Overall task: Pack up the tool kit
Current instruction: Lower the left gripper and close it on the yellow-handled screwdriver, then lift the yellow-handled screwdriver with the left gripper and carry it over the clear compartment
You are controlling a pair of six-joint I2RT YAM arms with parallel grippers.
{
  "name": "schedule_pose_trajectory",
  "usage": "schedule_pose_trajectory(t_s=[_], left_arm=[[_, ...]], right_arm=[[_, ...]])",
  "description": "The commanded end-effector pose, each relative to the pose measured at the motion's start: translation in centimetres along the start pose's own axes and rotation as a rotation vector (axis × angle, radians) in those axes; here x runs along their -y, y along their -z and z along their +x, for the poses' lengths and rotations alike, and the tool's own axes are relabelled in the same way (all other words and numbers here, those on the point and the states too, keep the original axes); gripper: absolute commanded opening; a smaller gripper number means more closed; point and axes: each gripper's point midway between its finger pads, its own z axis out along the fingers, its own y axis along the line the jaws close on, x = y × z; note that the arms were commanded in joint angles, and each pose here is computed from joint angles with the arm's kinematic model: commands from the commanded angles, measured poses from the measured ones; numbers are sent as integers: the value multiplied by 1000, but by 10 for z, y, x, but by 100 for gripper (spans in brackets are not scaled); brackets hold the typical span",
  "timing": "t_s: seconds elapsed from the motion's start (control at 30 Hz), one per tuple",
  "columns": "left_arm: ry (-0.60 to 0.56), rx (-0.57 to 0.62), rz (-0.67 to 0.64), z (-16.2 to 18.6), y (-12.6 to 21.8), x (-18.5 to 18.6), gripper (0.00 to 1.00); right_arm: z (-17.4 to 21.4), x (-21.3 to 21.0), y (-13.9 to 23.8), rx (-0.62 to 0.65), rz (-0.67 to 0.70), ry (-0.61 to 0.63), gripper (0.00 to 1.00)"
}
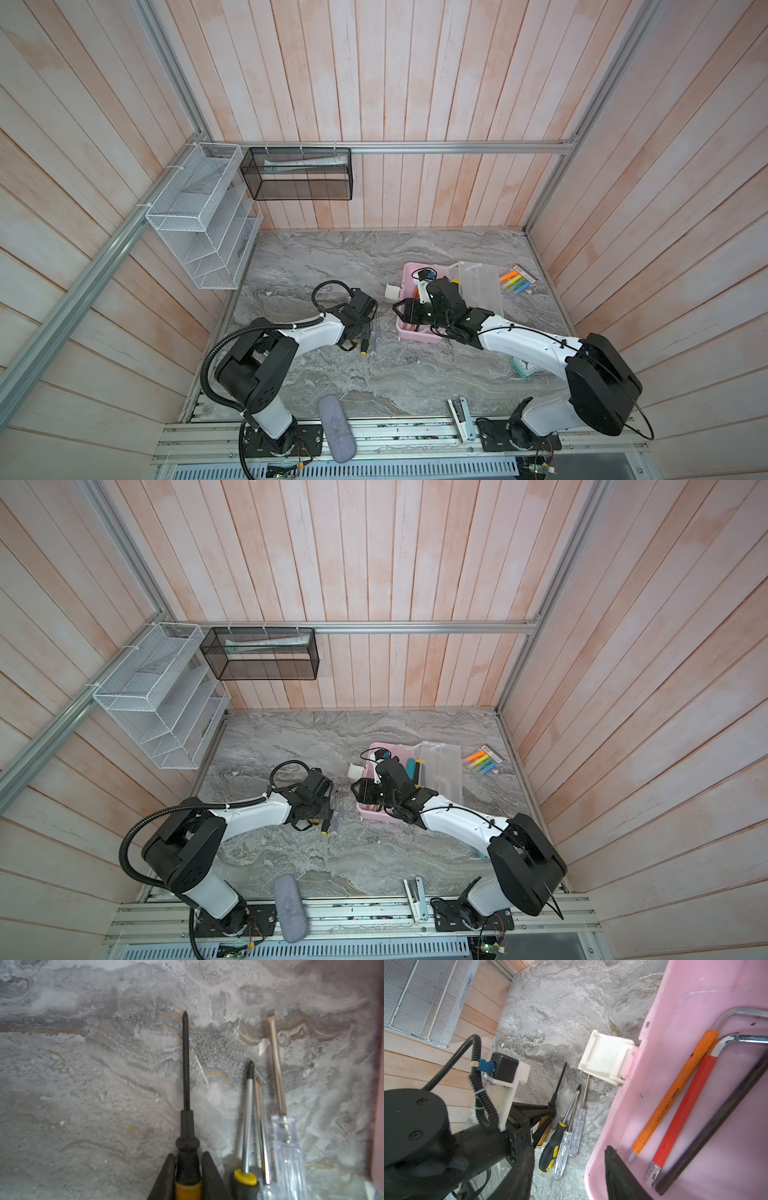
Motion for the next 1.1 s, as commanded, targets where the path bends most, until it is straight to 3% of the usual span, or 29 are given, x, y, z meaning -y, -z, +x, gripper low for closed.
schedule_pose_trajectory(t_s=[0.0, 0.13, 0.27, 0.43, 0.63, 0.8, 1.07], left_arm=[[9, 68, -10, -24, 23, -4, 21], [33, 135, 64, -47, 54, 5, 21], [86, 229, 244, -78, 98, 35, 20], [110, 358, 461, -115, 157, 90, 20], [133, 424, 732, -140, 201, 165, 20], [113, 426, 840, -148, 206, 227, 20], [129, 360, 928, -145, 177, 298, 20]], right_arm=[[-10, -8, -1, 19, -43, -11, 54], [-26, -15, 11, 60, -72, -13, 53], [-51, -16, 39, 155, -75, -17, 53], [-83, 0, 86, 290, -32, -28, 53], [-105, 38, 135, 401, 66, -67, 53], [-113, 70, 169, 466, 121, -117, 53], [-113, 90, 211, 557, 177, -145, 53]])
